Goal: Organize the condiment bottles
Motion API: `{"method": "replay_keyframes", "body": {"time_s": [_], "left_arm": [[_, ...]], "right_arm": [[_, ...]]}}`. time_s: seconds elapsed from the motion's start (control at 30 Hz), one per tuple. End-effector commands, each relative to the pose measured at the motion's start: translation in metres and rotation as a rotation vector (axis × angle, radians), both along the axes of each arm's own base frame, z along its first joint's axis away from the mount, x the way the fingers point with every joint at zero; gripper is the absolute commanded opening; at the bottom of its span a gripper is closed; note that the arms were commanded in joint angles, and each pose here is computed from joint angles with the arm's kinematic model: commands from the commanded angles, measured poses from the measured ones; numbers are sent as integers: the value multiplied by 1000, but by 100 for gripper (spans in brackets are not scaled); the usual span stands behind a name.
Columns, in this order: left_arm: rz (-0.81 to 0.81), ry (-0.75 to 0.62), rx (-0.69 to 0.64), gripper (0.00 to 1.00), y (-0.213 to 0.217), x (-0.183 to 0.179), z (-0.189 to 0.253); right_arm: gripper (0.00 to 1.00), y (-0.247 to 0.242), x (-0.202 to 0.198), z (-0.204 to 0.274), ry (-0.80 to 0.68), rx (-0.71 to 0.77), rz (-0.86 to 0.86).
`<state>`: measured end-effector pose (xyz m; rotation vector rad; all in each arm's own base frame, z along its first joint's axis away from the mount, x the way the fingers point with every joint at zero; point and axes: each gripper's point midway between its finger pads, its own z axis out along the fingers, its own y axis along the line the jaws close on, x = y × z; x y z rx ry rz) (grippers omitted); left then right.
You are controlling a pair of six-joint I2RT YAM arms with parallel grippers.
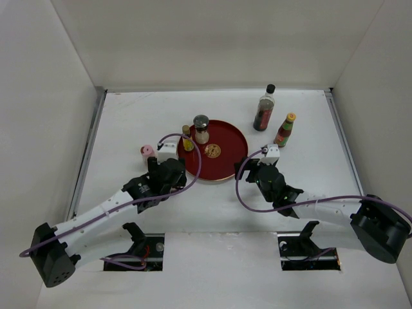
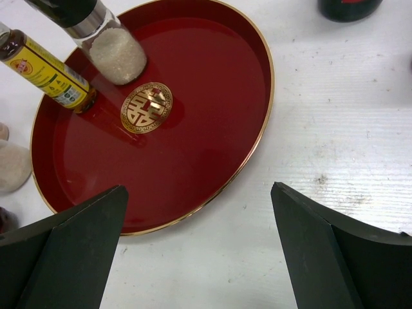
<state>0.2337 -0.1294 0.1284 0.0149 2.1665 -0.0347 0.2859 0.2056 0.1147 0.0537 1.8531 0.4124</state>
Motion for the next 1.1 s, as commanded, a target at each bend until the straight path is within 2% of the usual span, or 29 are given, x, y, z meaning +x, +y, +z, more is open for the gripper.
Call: {"method": "replay_keyframes", "body": {"time_s": [0.0,0.13,0.4,0.67,0.9,0.97,1.07], "left_arm": [[5,-210,-117,28,-18,24,93],[-57,-265,-138,28,-50,34,129],[-115,-371,-194,29,-118,93,148],[-83,-364,-177,29,-138,157,124],[-82,-334,-160,29,-143,177,94],[-79,-328,-155,32,-143,179,86],[-83,-329,-159,41,-145,180,79]], "right_arm": [[100,13,7,30,-63,75,18],[100,12,7,34,-75,91,16],[100,6,6,38,-85,102,4],[100,1,5,42,-94,113,-4],[100,1,4,44,-99,119,0],[100,2,4,44,-98,113,3],[100,1,4,46,-104,113,-3]]}}
